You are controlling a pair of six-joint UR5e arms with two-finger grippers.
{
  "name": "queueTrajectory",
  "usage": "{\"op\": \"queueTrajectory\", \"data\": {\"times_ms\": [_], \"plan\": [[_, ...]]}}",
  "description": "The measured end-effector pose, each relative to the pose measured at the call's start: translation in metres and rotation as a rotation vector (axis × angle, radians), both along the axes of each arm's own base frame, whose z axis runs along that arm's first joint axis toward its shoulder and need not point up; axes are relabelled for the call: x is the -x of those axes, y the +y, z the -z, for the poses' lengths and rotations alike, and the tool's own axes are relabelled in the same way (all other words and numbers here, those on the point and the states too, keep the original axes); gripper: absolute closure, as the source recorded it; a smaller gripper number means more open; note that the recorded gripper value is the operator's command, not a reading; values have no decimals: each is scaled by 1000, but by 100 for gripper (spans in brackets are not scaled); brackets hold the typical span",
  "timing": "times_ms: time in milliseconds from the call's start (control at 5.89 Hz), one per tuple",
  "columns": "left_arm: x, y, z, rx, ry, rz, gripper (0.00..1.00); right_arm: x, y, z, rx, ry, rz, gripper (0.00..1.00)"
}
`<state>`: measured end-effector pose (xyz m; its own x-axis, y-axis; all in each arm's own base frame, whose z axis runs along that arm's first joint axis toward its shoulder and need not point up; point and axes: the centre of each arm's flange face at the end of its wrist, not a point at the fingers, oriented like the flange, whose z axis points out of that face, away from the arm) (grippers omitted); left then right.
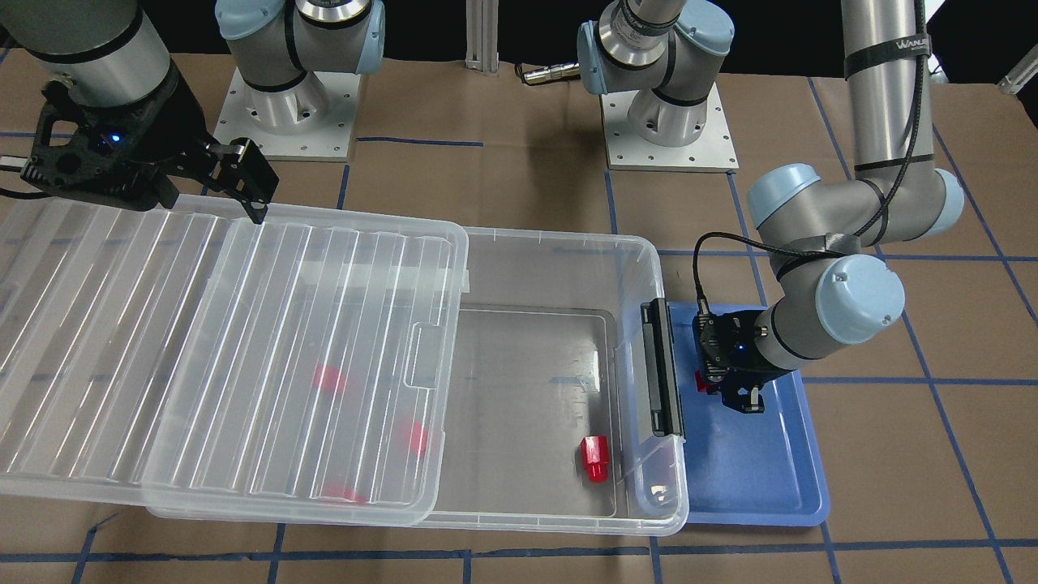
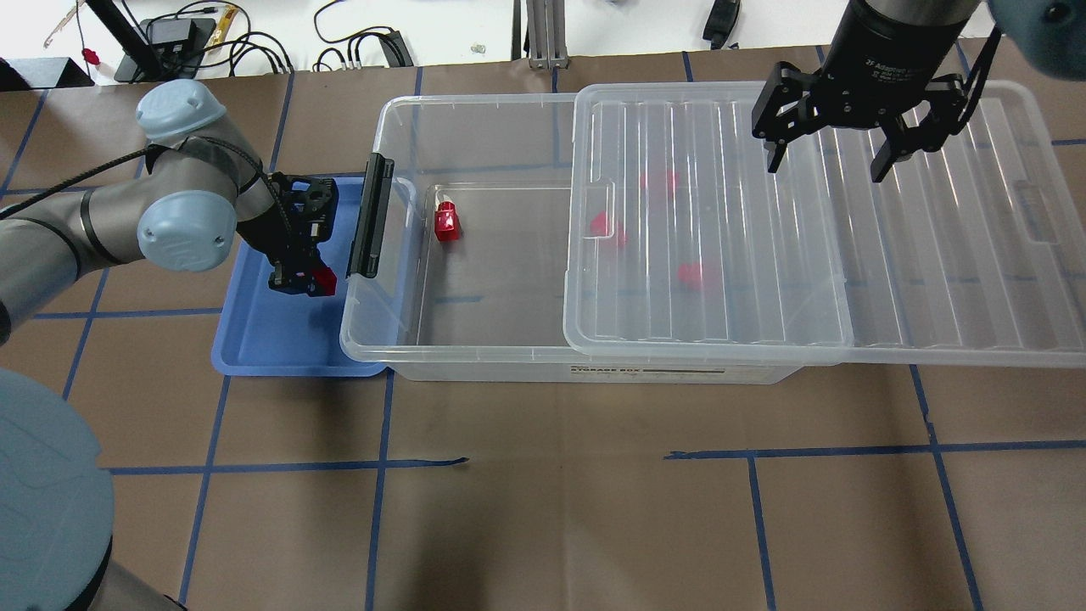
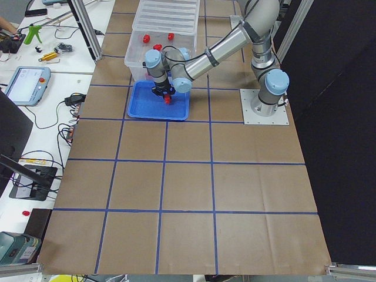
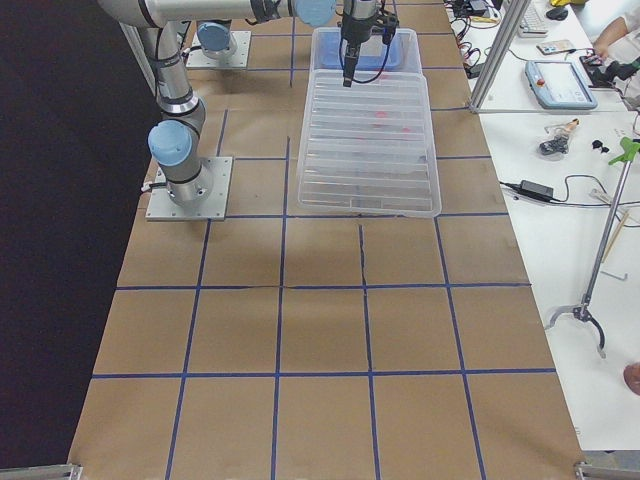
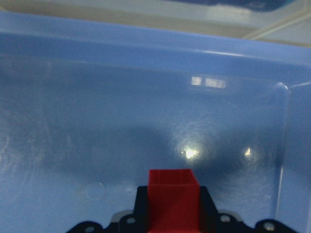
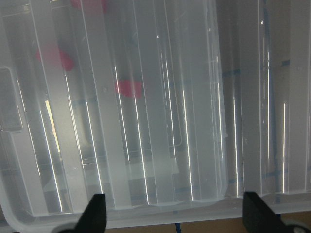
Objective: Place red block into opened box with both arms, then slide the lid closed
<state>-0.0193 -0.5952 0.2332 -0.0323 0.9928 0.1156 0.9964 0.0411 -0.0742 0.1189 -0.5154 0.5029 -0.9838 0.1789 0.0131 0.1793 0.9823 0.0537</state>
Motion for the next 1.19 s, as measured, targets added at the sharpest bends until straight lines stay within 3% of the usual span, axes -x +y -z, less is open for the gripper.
{"op": "queueTrajectory", "data": {"times_ms": [340, 679, 1189], "plan": [[10, -13, -80, -11, 7, -2, 98, 0, 0, 1, 0, 0, 0, 0], [49, -6, -146, 25, 46, -20, 98, 0, 0, 1, -1, -1, -1, 0], [144, 14, -162, 55, 69, -52, 97, 0, -1, 2, -3, 0, -6, 0]]}}
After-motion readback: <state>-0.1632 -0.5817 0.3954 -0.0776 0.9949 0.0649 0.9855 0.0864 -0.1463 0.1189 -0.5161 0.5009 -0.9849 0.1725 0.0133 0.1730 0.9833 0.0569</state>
